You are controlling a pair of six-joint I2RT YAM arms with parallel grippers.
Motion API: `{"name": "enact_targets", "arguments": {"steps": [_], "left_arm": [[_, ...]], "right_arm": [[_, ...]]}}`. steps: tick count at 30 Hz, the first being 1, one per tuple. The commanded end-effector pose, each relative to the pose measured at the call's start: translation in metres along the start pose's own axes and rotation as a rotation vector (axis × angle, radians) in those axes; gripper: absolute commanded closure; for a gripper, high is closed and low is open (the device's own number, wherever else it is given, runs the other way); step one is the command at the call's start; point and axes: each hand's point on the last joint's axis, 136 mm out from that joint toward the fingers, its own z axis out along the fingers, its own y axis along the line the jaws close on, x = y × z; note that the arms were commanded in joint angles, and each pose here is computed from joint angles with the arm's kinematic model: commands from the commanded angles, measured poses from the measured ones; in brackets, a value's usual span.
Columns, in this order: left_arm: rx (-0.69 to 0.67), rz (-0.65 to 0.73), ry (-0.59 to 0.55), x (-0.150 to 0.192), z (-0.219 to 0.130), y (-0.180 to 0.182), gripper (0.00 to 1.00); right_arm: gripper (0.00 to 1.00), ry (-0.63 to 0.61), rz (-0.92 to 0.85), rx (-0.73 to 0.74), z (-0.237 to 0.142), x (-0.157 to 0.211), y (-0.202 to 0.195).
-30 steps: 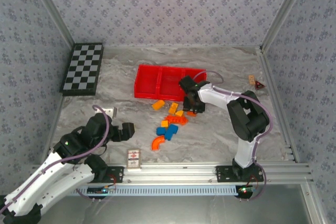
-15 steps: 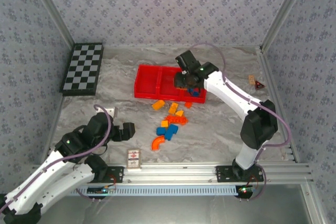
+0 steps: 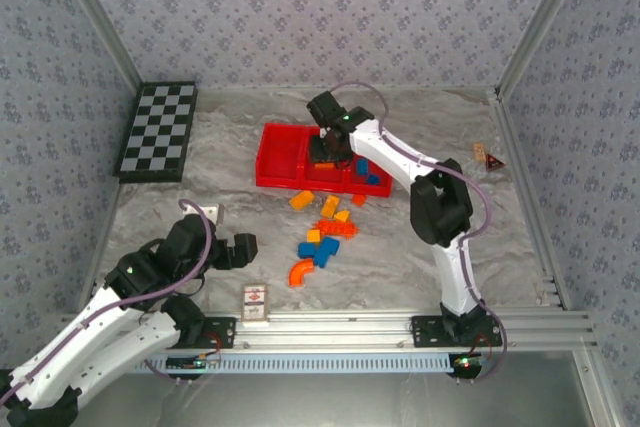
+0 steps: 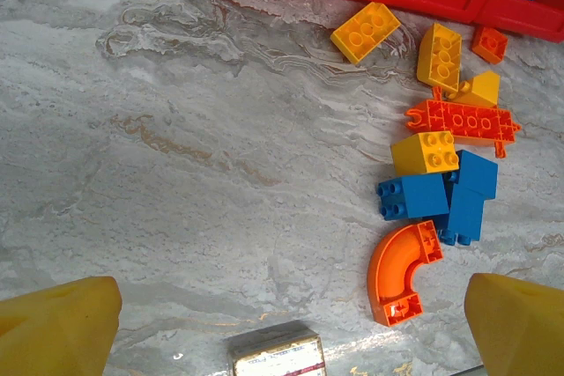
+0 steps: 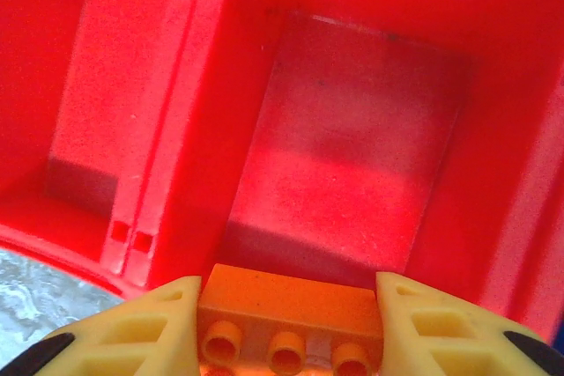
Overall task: Sort the legos into containers by color
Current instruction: Place the lego in the container.
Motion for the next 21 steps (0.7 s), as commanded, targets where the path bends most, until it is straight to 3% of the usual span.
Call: {"name": "enact_targets", "arguments": {"steps": [1, 8, 21], "left_arm": [[0.013, -0.003, -0.033, -0.009, -0.006, -0.005, 0.0], [0.006, -0.007, -0.035, -0.009, -0.006, -0.003, 0.0], [-0.004, -0.008, -0.034, -0.009, -0.006, -0.001, 0.0]], "right_arm": [[0.63, 0.038, -0.024, -0.002, 0.005, 0.003, 0.003], [0.44, 0.041, -0.028, 0.034, 0.008, 0.004, -0.004], [0.36, -0.035, -0.02, 0.06, -0.034, 0.001, -0.011]]}}
